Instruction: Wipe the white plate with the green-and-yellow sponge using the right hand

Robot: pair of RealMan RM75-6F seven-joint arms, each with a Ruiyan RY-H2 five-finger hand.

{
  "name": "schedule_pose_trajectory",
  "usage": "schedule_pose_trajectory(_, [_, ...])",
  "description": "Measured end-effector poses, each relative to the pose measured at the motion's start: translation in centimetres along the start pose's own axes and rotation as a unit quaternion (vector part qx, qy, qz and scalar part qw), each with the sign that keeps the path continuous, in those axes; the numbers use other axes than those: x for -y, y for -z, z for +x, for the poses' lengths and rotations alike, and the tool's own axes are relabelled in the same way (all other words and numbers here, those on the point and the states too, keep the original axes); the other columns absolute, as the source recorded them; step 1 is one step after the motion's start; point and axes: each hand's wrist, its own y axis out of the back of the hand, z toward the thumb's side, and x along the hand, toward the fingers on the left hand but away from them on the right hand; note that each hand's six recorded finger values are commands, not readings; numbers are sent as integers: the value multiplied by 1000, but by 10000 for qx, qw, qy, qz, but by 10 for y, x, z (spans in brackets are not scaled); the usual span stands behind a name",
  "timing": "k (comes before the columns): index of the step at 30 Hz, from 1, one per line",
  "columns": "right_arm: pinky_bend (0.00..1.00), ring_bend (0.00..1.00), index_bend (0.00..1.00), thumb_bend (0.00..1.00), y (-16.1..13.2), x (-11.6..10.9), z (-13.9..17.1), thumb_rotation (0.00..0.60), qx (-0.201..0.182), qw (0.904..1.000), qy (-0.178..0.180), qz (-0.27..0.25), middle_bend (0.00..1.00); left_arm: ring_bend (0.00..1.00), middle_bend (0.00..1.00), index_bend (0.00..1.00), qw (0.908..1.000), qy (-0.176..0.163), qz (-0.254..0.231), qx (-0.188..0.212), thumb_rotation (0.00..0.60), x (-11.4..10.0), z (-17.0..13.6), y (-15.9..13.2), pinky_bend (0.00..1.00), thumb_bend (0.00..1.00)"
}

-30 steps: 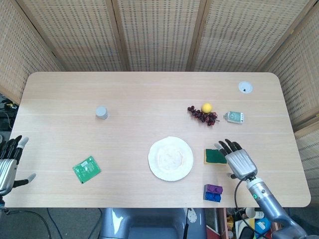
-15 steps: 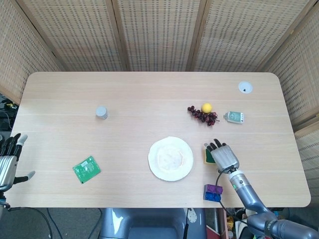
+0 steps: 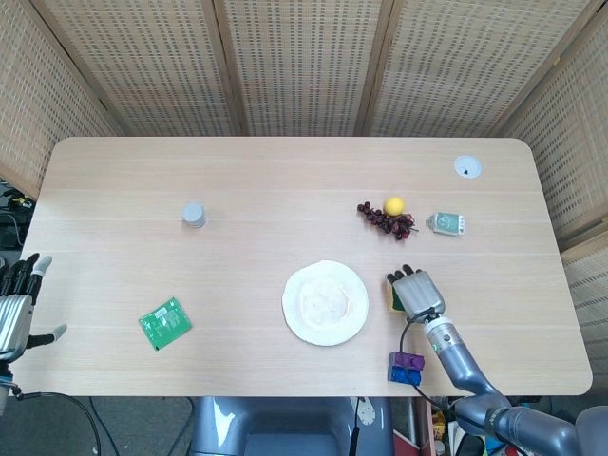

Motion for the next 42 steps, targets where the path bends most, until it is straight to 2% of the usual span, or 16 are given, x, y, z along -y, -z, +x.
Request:
schedule_pose_trajectory(5, [501, 294, 368, 45, -2, 1, -6, 600, -20, 9999, -9, 126, 414, 0, 0, 0, 10000, 32, 17, -3, 600, 2, 0, 0, 0, 0])
schedule_pose_trajectory(14, [548, 358, 424, 152, 0, -6, -5, 600, -52, 9996, 155, 244, 487, 0, 0, 0, 10000, 42, -9, -23, 600, 1, 1, 1, 0, 0])
schedule_pose_trajectory(19, [563, 376, 443, 208, -4, -22, -1, 600, -204, 9991, 381, -28, 505, 0, 0, 0, 10000, 58, -18, -24, 600, 1, 2, 1, 0, 0])
schedule_pose_trajectory(22, [563, 376, 445, 212, -10, -38, 3, 600, -413, 9969, 569, -342, 506, 0, 0, 0, 10000, 63, -21, -25, 600, 1, 2, 1, 0, 0])
schedule_pose_trajectory(28, [563, 377, 445, 212, -28, -75, 8, 600, -1002, 9849, 815, -1148, 510, 0, 0, 0, 10000, 93, -17, -29, 600, 3, 4, 1, 0, 0])
schedule_pose_trajectory(32, [563, 378, 445, 220, -46, -96, 5, 600, -1462, 9688, 767, -1847, 512, 0, 0, 0, 9999, 132, -19, -54, 600, 4, 6, 1, 0, 0])
schedule_pose_trajectory(35, [563, 378, 445, 222, -65, -109, -2, 600, -1790, 9586, 647, -2117, 512, 0, 0, 0, 9998, 155, -16, -82, 600, 5, 8, 2, 0, 0])
schedule_pose_trajectory(42, [563, 378, 445, 226, -91, -113, -17, 600, -2139, 9435, 478, -2487, 519, 0, 0, 0, 9997, 190, -2, -165, 600, 8, 10, 6, 0, 0])
